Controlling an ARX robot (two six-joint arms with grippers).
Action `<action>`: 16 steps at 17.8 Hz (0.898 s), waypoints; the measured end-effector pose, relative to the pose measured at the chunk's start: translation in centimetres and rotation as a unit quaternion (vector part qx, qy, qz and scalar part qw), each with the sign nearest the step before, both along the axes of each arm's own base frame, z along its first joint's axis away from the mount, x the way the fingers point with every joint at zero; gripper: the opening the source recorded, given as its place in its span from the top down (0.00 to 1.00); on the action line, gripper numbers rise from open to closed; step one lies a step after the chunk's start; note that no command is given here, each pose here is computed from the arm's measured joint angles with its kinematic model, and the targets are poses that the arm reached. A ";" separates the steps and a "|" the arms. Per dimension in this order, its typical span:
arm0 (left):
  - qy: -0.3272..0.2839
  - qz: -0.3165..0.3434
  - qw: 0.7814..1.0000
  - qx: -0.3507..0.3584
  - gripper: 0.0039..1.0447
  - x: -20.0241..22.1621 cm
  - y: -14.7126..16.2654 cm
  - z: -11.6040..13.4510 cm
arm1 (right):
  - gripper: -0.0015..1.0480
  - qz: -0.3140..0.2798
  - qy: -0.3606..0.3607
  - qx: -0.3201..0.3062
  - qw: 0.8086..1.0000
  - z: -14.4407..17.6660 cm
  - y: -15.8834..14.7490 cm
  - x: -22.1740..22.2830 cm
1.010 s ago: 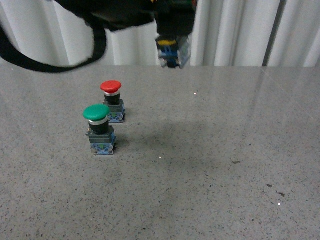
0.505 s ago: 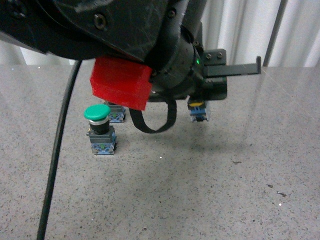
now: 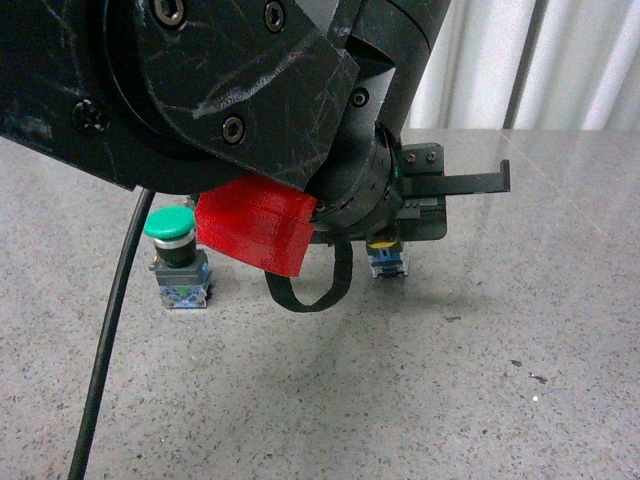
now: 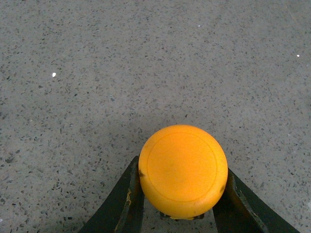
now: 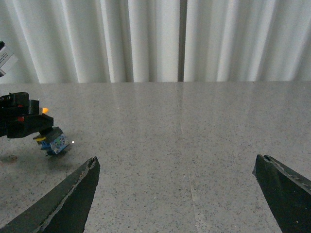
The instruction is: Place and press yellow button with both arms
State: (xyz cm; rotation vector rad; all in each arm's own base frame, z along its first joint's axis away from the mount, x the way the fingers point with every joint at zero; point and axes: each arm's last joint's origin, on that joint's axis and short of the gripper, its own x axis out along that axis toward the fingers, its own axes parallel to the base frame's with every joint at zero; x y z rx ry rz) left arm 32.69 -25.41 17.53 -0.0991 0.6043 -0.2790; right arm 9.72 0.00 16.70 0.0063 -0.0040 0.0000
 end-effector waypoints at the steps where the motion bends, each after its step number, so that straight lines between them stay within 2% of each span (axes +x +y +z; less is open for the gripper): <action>1: 0.001 0.003 1.000 0.002 0.70 0.0 0.0 0.0 | 0.06 0.000 0.000 0.000 1.000 0.0 0.0 0.0; 6: 0.011 0.007 1.000 0.000 0.70 -0.1 -0.1 -0.3 | 0.06 0.000 0.000 0.000 1.000 0.0 0.0 0.0; 7: 0.013 0.008 1.000 -0.002 0.66 -0.1 -0.1 -0.3 | 0.06 0.000 0.000 0.000 1.000 0.0 0.0 0.0; 10: 0.016 0.007 1.000 -0.013 0.32 -0.1 -0.2 -0.3 | 0.06 0.000 0.000 0.000 1.000 0.0 0.0 0.0; 13: 0.002 0.006 1.000 -0.023 0.04 0.1 -0.5 0.6 | 0.06 0.000 0.000 0.000 1.000 0.0 0.0 0.0; 16: -0.012 0.004 0.999 -0.032 0.06 0.0 -0.4 1.9 | 0.06 0.000 0.000 0.000 1.000 0.0 0.0 0.0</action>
